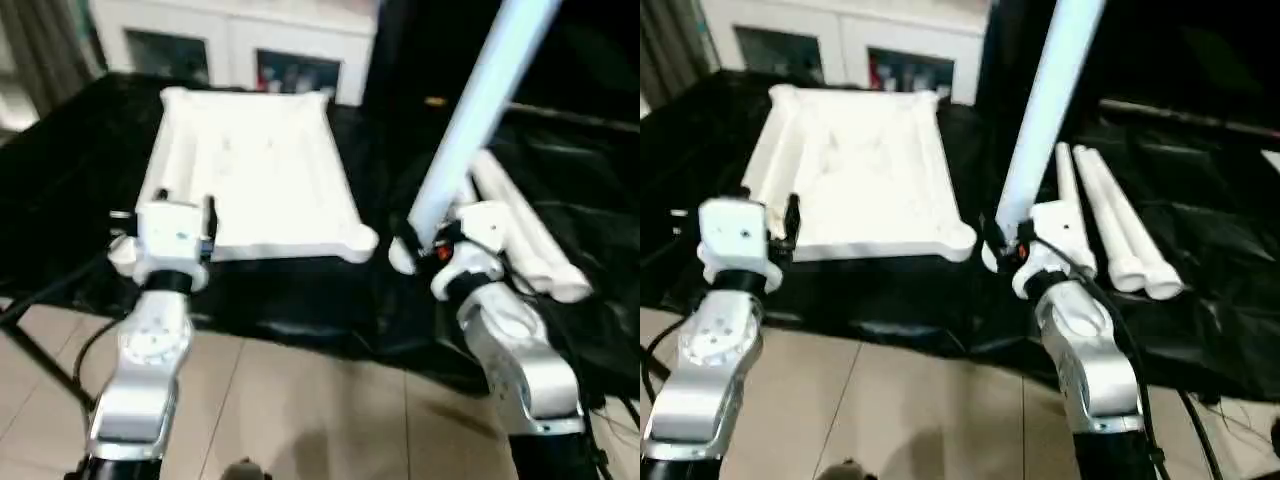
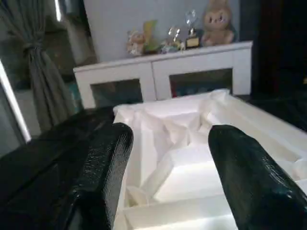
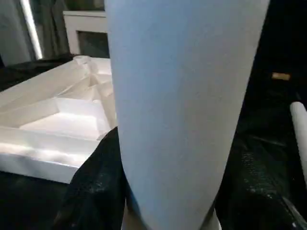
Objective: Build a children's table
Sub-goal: Pick table leg
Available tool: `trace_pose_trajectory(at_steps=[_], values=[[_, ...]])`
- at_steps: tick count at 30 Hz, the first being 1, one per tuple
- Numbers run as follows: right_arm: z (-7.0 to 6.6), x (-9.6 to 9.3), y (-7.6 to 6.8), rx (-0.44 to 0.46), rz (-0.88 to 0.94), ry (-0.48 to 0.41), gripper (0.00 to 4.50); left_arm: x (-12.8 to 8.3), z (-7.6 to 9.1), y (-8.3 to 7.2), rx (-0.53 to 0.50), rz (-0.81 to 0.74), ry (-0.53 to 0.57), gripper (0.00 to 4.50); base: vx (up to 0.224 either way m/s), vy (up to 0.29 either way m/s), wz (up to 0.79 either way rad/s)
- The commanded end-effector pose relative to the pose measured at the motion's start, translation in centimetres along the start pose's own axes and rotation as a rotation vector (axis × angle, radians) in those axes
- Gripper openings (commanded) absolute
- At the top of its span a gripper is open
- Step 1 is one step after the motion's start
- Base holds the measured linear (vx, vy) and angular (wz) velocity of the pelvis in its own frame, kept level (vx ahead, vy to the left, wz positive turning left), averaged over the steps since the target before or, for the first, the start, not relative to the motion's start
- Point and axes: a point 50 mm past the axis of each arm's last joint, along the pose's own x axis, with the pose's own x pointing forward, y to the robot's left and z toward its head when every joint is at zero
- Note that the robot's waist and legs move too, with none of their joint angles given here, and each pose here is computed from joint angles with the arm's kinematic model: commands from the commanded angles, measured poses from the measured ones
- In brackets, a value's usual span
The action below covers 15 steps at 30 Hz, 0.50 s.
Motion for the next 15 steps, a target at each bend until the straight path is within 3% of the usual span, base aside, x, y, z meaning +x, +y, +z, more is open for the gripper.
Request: trace_pose_trajectory(at_steps=[1, 7, 15], values=[[0.42, 0.34, 0.76, -0.006, 0.043, -0.014, 1.94, 0.13, 0.43, 0.32, 0.013, -0.012, -0.02, 3.04, -0.016, 0.024, 0.39], [0.55, 0.51, 1.23, 0.007, 0.072, -0.025, 1.94, 0.32, 0.69, 0.66, -0.013, -0.018, -0.02, 3.04, 0.044, 0.018, 0.52], [0.52, 0.61, 1.42, 0.038, 0.066, -0.029, 1.94, 0.45, 0.55, 0.79, -0.016, -0.037, -0.009, 3.04, 0.126, -0.02, 0.01]])
